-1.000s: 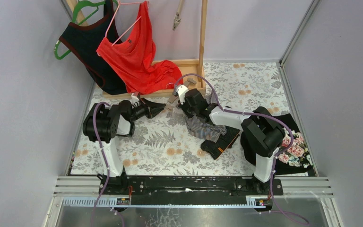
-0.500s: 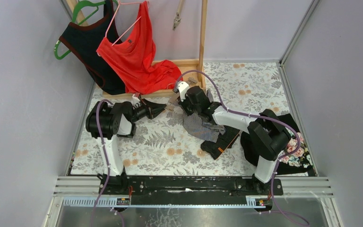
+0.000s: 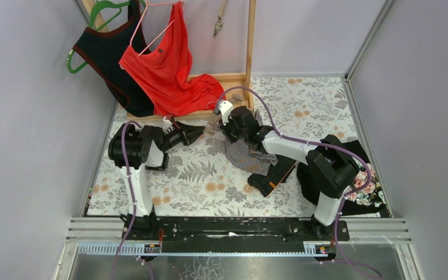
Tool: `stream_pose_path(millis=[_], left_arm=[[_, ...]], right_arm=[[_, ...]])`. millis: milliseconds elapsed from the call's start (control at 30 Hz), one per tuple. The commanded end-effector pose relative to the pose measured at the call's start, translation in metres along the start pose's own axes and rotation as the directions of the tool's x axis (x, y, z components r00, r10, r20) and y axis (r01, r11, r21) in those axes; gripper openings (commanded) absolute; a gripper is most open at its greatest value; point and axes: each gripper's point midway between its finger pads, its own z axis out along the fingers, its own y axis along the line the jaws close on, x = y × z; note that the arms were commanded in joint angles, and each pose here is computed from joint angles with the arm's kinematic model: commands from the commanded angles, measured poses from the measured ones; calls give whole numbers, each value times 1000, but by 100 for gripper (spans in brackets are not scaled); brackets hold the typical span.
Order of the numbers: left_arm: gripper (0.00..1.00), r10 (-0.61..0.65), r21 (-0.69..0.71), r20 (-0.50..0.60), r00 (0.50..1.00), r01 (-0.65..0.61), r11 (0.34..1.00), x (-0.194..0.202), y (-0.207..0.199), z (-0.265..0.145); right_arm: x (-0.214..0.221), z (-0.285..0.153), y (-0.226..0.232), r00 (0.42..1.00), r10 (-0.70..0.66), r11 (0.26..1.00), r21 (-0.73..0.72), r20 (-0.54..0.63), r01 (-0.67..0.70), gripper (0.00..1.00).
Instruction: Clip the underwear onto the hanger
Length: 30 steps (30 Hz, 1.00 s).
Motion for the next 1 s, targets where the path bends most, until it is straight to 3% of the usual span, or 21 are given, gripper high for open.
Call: stream_pose_path(millis=[0,967], left_arm=[[0,67,87,-6,998,-66,994,2,-23,4],[0,73,70,-49,996,-69,995,5,-15,6]], right_arm=[[-30,-9,4,996,10,1000,-24,88,-8,0],[-30,-22,16,985,-72,995,-52,157,81,0]])
